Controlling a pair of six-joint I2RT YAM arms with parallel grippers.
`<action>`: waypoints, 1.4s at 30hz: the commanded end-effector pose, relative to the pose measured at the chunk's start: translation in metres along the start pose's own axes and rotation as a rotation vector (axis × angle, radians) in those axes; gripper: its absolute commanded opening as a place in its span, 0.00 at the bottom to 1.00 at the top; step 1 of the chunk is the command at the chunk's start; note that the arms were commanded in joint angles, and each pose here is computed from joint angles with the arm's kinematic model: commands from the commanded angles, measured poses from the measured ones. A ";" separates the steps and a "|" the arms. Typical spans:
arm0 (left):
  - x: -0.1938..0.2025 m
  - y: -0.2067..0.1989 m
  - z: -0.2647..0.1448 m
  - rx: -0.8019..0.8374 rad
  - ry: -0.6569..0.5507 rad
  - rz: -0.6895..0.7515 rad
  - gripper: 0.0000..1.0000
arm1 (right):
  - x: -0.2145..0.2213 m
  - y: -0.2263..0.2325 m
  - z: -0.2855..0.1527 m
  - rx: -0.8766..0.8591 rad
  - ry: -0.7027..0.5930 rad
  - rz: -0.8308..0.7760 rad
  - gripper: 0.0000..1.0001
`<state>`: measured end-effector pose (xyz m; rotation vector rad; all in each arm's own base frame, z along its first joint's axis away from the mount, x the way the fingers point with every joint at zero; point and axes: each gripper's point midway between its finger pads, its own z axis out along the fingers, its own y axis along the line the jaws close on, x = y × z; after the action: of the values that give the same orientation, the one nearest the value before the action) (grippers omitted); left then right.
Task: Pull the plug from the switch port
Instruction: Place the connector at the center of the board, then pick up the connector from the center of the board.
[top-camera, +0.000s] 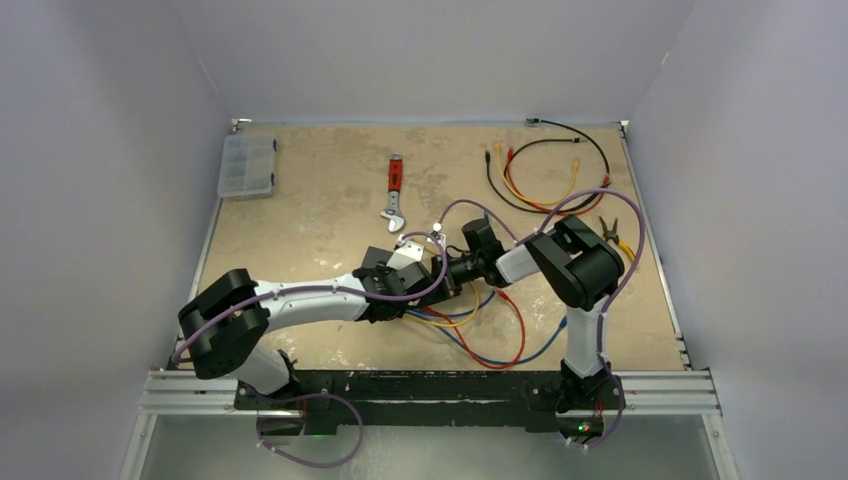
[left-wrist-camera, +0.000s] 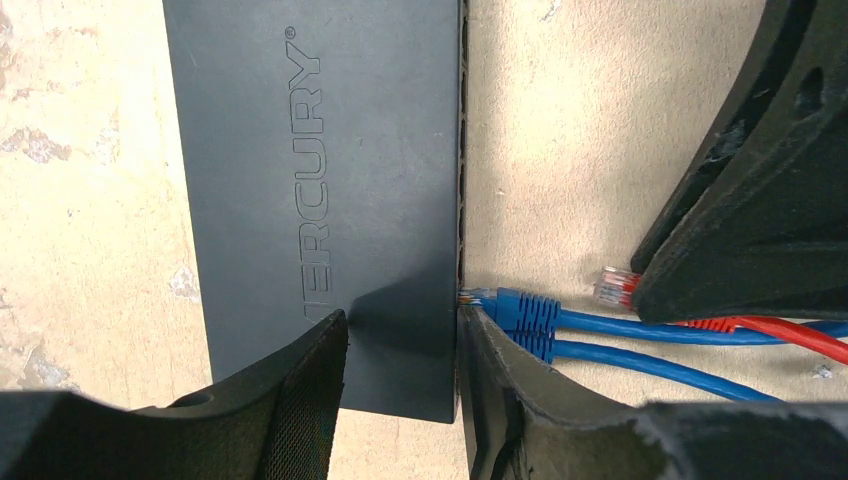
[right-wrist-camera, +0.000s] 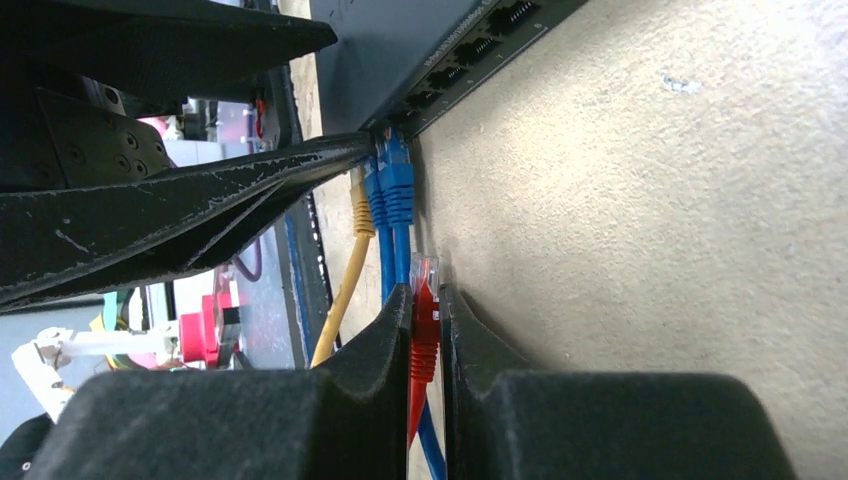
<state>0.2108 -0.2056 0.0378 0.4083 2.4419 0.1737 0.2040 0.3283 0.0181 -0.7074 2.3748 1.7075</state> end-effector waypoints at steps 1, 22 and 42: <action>0.003 0.017 0.003 -0.076 0.023 0.044 0.44 | 0.001 -0.010 -0.009 0.086 -0.008 -0.009 0.00; -0.037 -0.042 -0.028 0.349 -0.118 -0.069 0.86 | -0.143 0.000 -0.065 0.503 -0.294 -0.252 0.16; -0.097 0.013 -0.063 0.732 -0.312 -0.514 0.94 | -0.098 -0.015 -0.077 0.585 -0.244 -0.232 0.54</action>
<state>0.2423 -0.2257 0.1186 0.1429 2.2490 -0.7674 0.3141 0.2847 0.0590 -0.5795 2.3565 0.8900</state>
